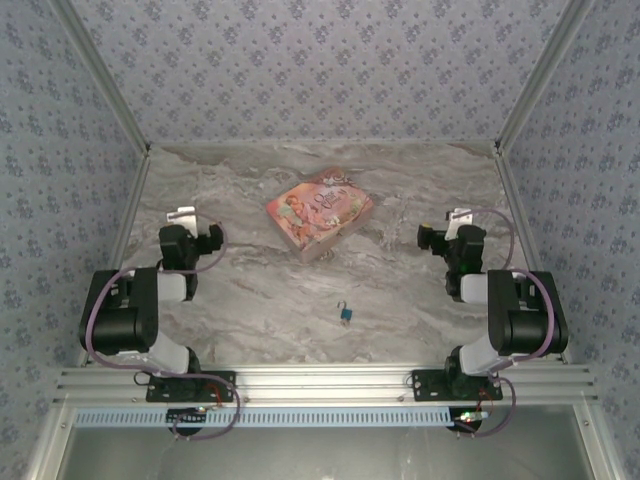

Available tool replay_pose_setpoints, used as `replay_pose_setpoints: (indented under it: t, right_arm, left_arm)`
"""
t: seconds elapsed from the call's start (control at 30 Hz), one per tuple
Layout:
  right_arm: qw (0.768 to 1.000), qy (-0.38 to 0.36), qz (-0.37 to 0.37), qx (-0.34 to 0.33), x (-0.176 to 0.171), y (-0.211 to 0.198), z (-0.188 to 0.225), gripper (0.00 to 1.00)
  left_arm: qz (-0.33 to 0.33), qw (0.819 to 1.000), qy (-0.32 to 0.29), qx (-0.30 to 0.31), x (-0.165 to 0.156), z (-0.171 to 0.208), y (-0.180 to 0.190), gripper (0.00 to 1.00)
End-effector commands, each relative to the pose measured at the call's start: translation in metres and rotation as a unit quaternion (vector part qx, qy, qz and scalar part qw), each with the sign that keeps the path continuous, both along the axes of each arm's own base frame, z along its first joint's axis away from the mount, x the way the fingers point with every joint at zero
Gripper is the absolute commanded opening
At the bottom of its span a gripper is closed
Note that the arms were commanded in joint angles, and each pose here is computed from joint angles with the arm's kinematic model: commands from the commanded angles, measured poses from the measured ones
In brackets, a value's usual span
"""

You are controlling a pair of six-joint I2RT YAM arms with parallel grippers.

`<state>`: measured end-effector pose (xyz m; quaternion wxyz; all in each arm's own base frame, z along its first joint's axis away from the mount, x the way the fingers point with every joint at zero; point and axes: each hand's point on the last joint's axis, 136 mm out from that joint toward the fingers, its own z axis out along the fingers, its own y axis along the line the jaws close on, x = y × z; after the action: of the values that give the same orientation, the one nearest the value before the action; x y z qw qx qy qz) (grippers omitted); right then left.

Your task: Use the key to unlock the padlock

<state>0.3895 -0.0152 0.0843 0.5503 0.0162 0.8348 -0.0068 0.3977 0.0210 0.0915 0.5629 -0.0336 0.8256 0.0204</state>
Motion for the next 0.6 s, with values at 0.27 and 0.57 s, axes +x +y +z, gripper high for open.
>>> replay_pose_setpoints:
  t: [0.27, 0.57]
  right_arm:
    - [1.0, 0.013, -0.004, -0.021, -0.0006, -0.0009, -0.0053, 1.0]
    - [1.0, 0.014, -0.005, -0.02, -0.0008, -0.0014, -0.006, 1.0]
  left_arm:
    - [-0.012, 1.0, 0.009, -0.01, -0.0001, -0.0028, -0.0066, 0.99]
    - [-0.013, 1.0, 0.009, -0.01, -0.0002, -0.0031, -0.0072, 0.99]
